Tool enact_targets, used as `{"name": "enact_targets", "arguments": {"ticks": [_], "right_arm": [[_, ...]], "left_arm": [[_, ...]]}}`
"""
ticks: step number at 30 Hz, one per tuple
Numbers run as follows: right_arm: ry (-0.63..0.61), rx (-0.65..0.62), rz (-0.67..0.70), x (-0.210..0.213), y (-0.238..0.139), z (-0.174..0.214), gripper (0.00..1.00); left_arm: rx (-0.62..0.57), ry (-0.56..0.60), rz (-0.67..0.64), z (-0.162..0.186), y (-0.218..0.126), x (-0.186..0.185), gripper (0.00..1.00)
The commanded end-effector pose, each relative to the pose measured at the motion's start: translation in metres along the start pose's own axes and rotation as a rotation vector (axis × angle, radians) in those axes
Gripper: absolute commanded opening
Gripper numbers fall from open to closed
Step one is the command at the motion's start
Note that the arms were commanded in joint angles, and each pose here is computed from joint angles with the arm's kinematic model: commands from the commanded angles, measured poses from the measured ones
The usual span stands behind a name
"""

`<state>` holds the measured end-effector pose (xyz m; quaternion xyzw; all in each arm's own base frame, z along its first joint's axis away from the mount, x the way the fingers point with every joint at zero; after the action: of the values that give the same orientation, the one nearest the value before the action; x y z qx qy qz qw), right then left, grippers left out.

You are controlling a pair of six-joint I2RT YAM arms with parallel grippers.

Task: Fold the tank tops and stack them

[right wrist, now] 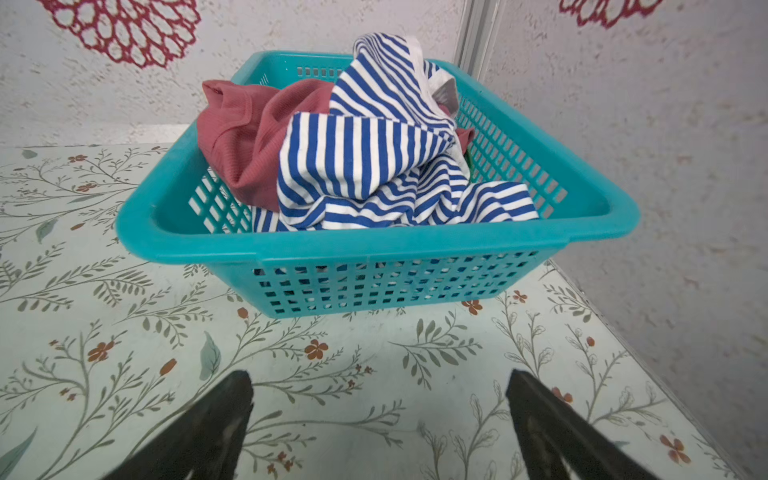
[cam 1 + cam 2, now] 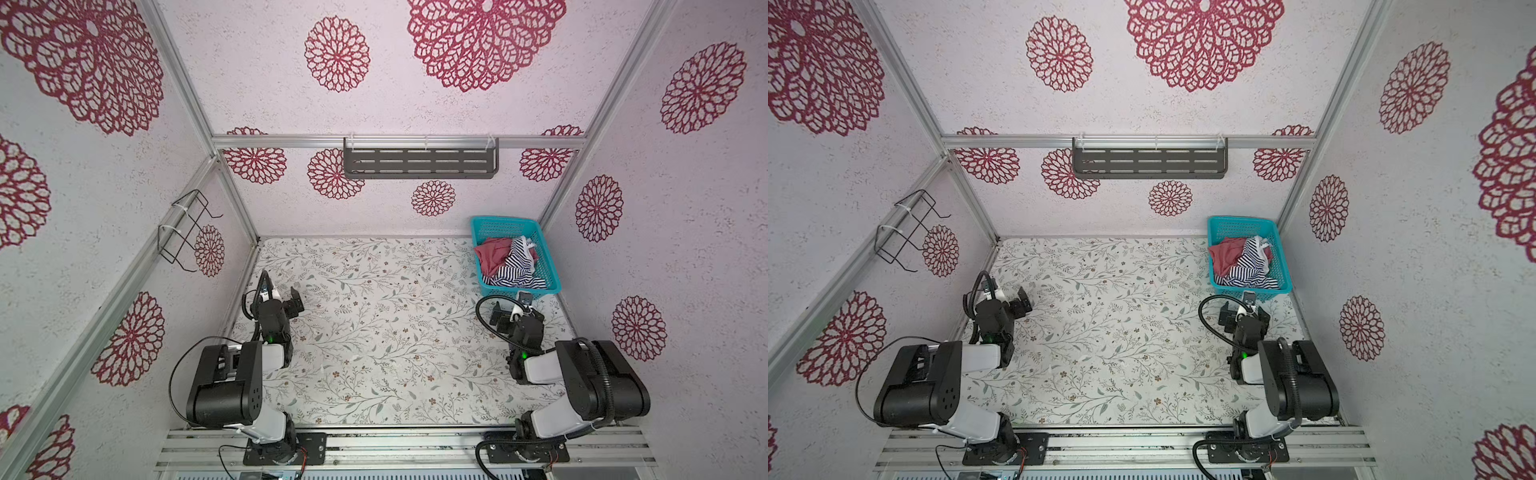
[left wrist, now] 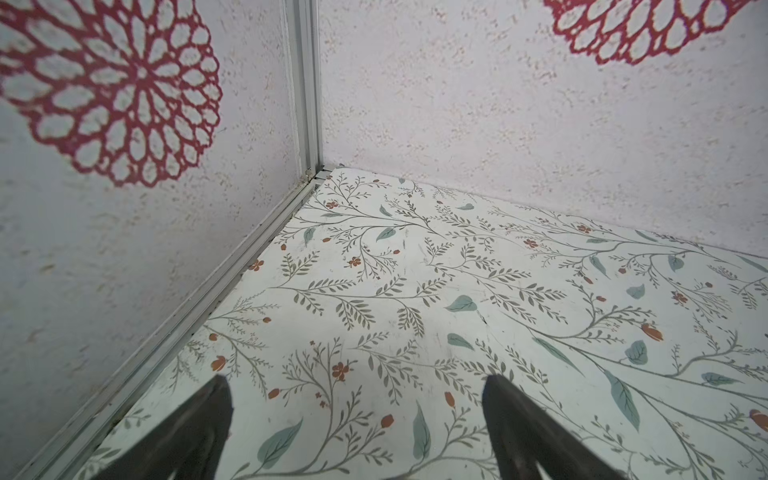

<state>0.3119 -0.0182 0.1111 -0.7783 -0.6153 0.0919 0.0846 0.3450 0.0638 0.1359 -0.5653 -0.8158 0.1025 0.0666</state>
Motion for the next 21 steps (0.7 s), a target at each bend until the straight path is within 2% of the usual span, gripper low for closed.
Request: {"name": "enact_targets", "arguments": {"ticks": [1, 21], "right_arm": [[0.028, -0.058, -0.011, 0.0022, 0.0028, -0.0150, 0.99], [0.033, -0.049, -0.016, 0.0026, 0.0047, -0.0147, 0.99]], "left_arm": [[0.001, 0.018, -0.003, 0.0002, 0.0010, 0.0015, 0.97], [0.002, 0.018, 0.000, -0.0008, 0.0022, 0.0009, 0.97]]}}
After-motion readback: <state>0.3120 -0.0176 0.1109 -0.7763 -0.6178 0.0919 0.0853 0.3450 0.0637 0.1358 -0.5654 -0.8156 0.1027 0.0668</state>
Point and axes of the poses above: each gripper's point midway between its finger pads, its own y axis out along the fingers, its own x axis along the line the jaws close on, z = x × y, the point moved 6 cm from there along -y, back along the fingers, and after that the axes turned 1 degree about y, right-handed, at the moved point
